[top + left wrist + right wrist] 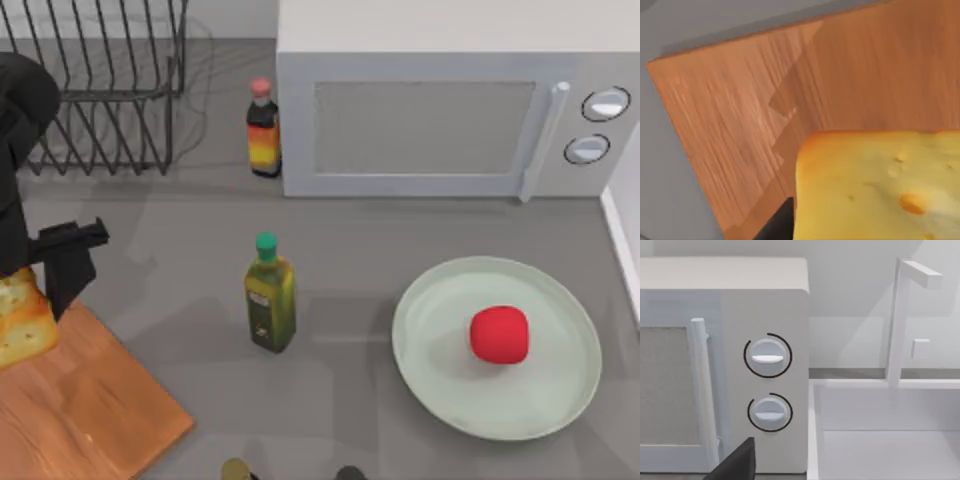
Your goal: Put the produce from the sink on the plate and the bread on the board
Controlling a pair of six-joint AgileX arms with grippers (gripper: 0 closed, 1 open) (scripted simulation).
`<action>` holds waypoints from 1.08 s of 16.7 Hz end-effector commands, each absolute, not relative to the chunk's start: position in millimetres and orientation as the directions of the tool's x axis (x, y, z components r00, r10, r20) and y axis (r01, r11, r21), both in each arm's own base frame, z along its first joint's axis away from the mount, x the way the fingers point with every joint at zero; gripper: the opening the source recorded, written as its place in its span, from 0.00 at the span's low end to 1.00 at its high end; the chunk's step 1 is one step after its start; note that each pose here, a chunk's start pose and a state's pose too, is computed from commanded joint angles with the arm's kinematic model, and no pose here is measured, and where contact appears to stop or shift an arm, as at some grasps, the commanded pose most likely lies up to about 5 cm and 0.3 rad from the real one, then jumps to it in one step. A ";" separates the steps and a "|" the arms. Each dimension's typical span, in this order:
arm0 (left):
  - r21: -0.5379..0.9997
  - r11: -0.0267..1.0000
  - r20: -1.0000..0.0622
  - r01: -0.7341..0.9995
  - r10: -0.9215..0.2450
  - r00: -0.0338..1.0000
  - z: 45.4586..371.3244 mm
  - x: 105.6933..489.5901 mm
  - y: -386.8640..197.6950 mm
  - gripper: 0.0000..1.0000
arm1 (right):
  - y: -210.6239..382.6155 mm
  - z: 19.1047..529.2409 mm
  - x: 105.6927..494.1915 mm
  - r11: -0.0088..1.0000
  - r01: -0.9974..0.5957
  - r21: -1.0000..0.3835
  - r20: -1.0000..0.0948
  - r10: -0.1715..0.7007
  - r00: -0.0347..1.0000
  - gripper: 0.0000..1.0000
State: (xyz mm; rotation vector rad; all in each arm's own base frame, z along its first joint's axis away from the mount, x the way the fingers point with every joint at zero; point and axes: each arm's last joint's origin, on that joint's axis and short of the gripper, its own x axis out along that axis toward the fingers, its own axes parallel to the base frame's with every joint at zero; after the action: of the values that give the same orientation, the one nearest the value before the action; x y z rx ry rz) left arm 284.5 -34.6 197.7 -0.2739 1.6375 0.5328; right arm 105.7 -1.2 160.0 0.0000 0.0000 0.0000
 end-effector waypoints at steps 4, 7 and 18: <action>0.130 0.569 -0.991 -0.812 0.049 -0.124 192.1 259.1 -24.0 0.00 | -1.2 160.0 105.7 1.000 0.000 0.000 0.000 0.000 1.000 1.00; 0.099 0.332 -0.994 -0.938 -0.002 -0.105 188.5 244.2 -19.2 0.00 | -1.2 160.0 105.7 1.000 0.000 0.000 0.000 0.000 1.000 1.00; 0.081 0.079 -0.995 -0.994 -0.056 -0.085 184.9 229.7 -17.2 0.00 | -1.2 160.0 105.7 1.000 0.000 0.000 0.000 0.000 1.000 1.00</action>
State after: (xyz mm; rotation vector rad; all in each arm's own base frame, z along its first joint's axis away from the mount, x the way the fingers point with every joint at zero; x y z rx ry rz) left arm 229.7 -17.2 184.9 -1.1544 1.3491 1.1839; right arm 105.7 -1.2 160.0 0.0000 0.0000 0.0000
